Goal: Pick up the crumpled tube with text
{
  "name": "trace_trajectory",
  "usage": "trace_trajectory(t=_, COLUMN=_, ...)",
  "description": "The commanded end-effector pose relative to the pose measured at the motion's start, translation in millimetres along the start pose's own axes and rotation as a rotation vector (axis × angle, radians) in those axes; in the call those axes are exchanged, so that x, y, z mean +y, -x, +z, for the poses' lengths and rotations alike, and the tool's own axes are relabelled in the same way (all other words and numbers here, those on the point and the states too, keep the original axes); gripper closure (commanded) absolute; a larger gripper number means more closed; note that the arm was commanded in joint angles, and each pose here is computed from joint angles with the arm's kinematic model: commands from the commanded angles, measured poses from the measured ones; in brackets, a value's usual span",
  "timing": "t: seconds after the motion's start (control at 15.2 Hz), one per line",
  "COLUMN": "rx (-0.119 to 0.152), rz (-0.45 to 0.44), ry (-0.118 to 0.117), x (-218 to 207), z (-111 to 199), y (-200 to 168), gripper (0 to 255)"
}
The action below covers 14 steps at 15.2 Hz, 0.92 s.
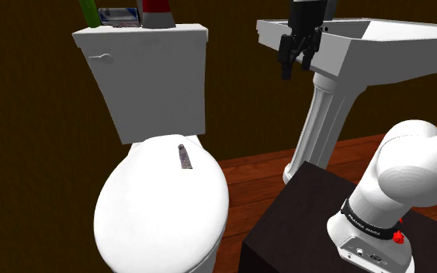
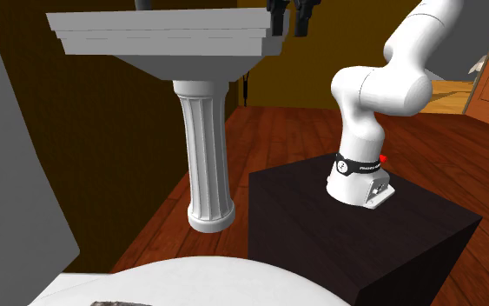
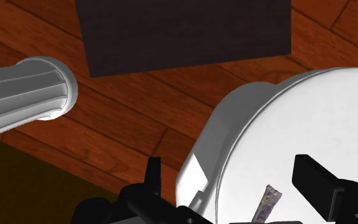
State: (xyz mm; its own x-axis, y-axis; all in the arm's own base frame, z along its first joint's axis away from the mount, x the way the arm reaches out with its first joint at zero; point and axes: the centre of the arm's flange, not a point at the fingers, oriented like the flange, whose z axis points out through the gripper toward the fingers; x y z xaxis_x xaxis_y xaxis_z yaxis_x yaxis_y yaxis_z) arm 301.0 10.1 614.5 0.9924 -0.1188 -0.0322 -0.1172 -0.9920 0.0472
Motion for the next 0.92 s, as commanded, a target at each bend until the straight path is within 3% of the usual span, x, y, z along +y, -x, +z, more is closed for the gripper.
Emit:
trace_trajectory(t=0.0, rx=0.000, rz=0.000, ry=0.000, x=0.0, z=0.0, y=0.0, gripper=0)
trace_trajectory(t=0.86, rx=0.023, rz=0.117, ry=-0.007, x=-79.2, z=115.2, y=-95.1, gripper=0)
